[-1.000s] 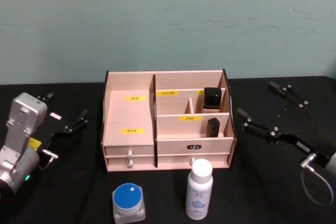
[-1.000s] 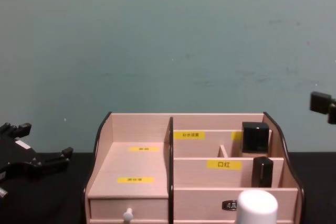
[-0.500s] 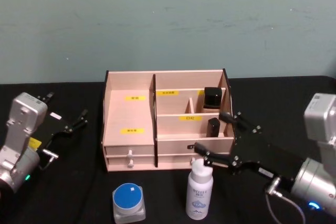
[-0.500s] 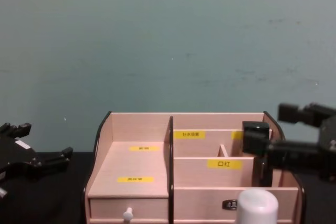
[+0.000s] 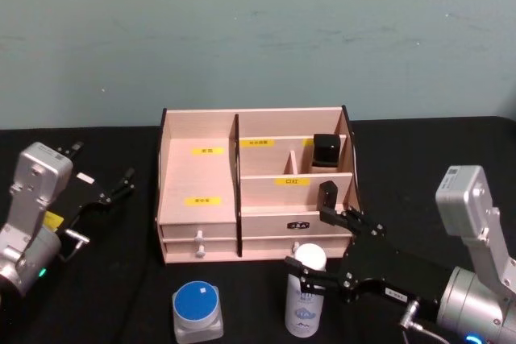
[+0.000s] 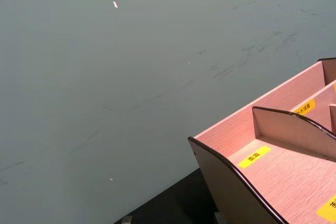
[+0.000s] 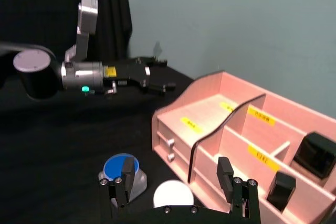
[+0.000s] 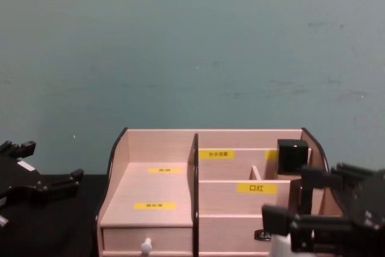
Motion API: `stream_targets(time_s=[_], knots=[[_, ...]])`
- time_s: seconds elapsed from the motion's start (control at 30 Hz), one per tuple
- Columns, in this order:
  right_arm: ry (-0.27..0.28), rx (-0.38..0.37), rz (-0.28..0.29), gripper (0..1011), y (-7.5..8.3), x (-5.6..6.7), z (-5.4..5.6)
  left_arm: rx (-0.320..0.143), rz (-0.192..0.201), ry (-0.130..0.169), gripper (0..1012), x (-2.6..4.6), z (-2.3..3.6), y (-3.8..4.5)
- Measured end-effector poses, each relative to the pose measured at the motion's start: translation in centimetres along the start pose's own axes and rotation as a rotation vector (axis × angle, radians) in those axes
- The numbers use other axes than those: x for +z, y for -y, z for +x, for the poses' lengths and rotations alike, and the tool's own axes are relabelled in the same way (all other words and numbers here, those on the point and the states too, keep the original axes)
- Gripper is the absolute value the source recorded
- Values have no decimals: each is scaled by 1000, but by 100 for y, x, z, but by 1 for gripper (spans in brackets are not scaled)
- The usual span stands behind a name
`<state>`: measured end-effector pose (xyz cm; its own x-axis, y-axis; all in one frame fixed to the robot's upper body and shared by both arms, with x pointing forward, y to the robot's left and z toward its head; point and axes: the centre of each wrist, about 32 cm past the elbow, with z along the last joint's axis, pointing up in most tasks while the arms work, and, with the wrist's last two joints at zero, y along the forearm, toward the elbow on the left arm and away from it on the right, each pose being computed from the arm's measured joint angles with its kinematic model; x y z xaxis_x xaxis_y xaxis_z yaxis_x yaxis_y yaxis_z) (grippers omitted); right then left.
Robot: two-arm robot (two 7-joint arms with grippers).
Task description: Pick up the facial cleanser and watermelon frost from the table and place them into the tiered storage box.
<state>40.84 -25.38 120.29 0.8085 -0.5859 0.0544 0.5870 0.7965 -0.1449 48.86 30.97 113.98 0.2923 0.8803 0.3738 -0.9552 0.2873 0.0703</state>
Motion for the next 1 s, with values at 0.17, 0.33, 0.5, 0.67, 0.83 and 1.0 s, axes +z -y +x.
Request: stream_targets(time_s=[0.17, 0.33, 0.5, 0.67, 0.83, 1.0], knots=[[-7, -2, -32, 1002, 3, -26, -19, 0, 0, 0, 1009, 0, 0, 0], [-20, -1, -65, 1002, -10, -86, -17, 0, 0, 0, 1010, 0, 0, 0], [-29, -3, -93, 1002, -32, -153, -12, 0, 0, 0, 1010, 0, 0, 0], [-40, 0, -112, 1002, -60, -222, 1, 0, 0, 0, 1010, 0, 0, 0], [-53, 1, -130, 1002, -92, -302, 12, 0, 0, 0, 1010, 0, 0, 0], [-62, 3, -143, 1002, -114, -361, 20, 0, 0, 0, 1010, 0, 0, 0]])
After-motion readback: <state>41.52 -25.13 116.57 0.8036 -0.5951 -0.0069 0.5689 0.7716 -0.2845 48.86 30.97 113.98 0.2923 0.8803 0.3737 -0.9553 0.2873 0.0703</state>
